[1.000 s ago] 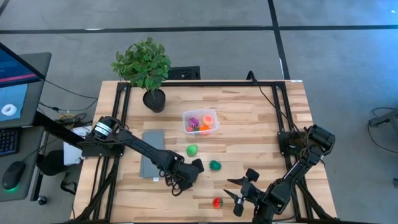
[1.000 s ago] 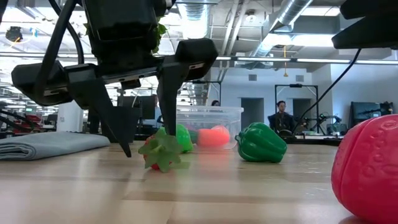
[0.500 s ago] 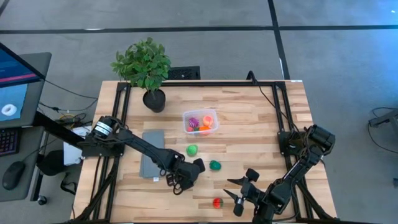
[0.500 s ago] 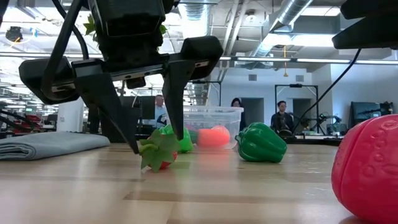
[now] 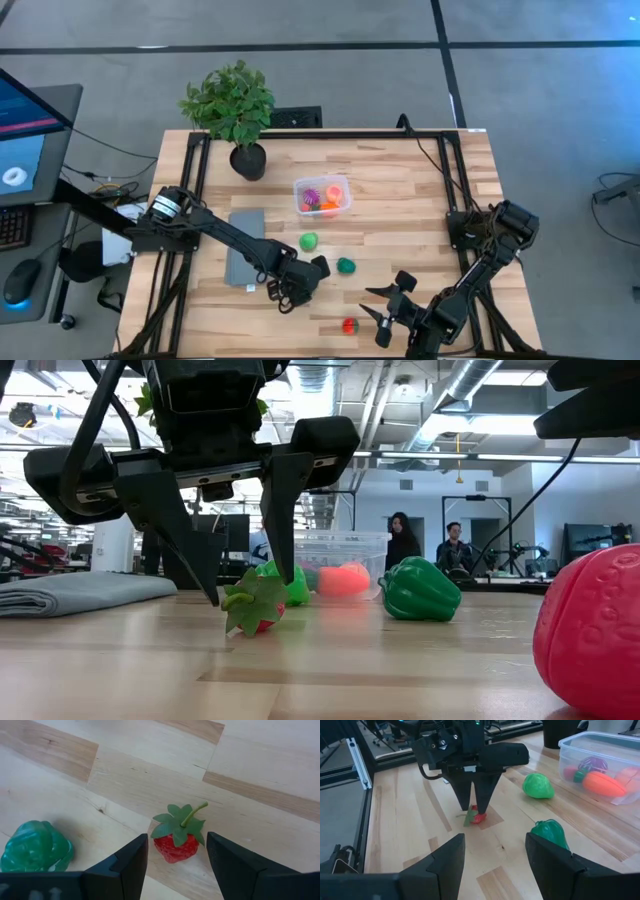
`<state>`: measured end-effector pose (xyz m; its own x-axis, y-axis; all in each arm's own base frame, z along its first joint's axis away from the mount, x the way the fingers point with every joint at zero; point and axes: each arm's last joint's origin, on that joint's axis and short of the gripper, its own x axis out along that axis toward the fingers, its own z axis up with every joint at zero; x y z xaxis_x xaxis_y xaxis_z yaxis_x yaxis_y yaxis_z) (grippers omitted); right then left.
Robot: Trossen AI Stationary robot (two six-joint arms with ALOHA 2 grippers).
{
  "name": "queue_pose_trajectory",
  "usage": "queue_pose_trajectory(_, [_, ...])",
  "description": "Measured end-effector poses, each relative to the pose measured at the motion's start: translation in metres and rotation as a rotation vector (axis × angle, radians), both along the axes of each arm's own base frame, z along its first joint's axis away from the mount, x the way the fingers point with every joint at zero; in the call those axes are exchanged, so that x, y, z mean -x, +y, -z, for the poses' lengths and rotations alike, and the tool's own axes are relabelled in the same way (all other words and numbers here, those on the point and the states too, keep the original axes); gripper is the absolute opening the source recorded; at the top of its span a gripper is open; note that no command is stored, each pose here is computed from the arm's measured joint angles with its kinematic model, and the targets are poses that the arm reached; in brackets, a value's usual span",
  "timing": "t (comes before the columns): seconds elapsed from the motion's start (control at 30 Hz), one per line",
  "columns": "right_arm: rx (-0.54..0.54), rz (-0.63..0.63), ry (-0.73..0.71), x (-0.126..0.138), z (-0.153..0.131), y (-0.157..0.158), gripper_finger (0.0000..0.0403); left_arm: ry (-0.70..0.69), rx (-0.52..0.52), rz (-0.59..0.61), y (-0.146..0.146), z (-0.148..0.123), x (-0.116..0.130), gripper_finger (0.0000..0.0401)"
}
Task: Pick and placing Produce into tupperware
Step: Put the small strawberry into the transparent container
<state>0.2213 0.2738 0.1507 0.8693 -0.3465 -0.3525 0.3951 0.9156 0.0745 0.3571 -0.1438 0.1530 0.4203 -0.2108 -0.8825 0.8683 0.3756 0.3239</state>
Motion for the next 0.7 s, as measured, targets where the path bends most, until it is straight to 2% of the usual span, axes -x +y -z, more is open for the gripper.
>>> queue_pose_trajectory(0.7, [-0.002,0.001,-0.001,0.0000,0.0000,0.0000,0.0233,0.012,0.030,-0.011,0.0053,0.0000,-0.0021,0.0194])
